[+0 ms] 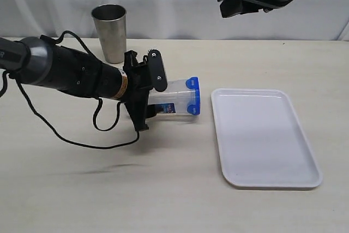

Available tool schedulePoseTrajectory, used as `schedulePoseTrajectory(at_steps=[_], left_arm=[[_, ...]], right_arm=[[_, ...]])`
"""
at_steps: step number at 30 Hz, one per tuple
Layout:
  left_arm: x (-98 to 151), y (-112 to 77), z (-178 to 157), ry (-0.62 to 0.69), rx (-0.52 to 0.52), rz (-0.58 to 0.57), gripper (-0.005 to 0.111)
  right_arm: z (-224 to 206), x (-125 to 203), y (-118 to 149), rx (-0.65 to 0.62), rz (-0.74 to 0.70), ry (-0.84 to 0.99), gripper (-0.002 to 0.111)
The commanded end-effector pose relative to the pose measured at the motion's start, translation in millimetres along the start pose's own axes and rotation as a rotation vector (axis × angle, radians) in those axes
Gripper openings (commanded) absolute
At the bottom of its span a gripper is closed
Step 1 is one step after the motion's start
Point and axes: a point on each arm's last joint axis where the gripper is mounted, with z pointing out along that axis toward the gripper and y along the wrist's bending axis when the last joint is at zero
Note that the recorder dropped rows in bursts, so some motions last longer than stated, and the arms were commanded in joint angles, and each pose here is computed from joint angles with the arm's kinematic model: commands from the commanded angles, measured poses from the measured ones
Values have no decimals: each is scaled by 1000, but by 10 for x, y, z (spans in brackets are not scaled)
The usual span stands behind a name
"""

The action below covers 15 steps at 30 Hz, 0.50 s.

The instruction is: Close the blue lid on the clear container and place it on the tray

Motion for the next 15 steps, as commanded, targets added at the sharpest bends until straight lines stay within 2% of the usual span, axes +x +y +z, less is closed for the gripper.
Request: schedulePoseTrajectory(at_steps=[1, 7, 13, 15], left_arm=[[28, 7, 24, 48, -27, -7, 68], [48, 20, 22, 70, -42, -9, 70], [77, 40, 18, 102, -63, 0, 99], [85, 45, 17, 111, -69, 0, 103]], right_arm=[[-23, -14, 12, -24, -16, -29, 36], [-23, -14, 12, -24, -23, -29, 36], [-20, -11, 15, -28, -28, -29, 36], [-20, -11, 15, -28, -30, -29, 36]])
